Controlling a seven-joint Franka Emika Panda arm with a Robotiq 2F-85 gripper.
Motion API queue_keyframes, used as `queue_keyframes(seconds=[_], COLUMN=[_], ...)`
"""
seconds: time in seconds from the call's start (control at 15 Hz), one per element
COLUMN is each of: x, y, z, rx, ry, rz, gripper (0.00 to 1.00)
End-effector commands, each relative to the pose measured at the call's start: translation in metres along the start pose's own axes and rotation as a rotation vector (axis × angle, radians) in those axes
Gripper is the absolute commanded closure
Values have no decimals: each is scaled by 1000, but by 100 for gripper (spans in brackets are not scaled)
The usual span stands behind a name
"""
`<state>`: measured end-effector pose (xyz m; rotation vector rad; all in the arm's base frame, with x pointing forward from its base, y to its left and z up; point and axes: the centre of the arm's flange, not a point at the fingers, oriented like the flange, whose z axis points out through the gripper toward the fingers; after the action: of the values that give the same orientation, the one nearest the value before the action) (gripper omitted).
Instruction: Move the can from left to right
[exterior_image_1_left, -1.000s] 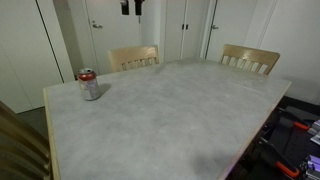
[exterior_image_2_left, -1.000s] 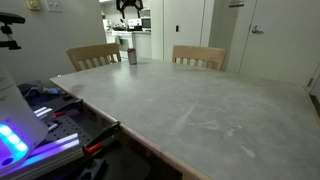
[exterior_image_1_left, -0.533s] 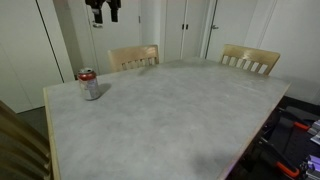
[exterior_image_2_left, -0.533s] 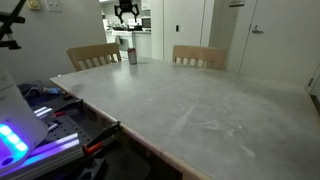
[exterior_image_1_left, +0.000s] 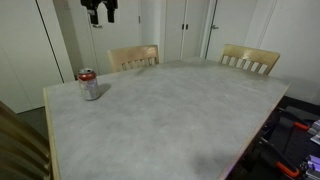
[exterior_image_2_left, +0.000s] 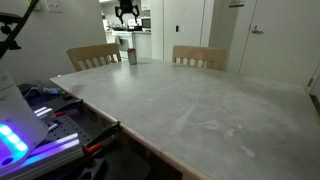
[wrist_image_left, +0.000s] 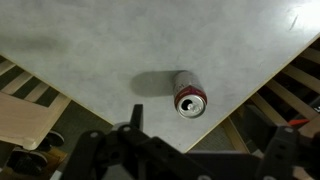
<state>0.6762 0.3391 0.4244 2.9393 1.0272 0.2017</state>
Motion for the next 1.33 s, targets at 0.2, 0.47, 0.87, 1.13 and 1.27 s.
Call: queue_keyframes(seconds=[0.2,0.47,0.87,1.13,1.27], x=[23,32,61,78,87], y=[-18,-29,-46,-52,-52], z=[35,77,114,132,138], rx=[36,66,46,8,-22], ry=[35,-5,64,96,108], rz=[18,0,-15,-17,-24], gripper=[0,0,0,0,0])
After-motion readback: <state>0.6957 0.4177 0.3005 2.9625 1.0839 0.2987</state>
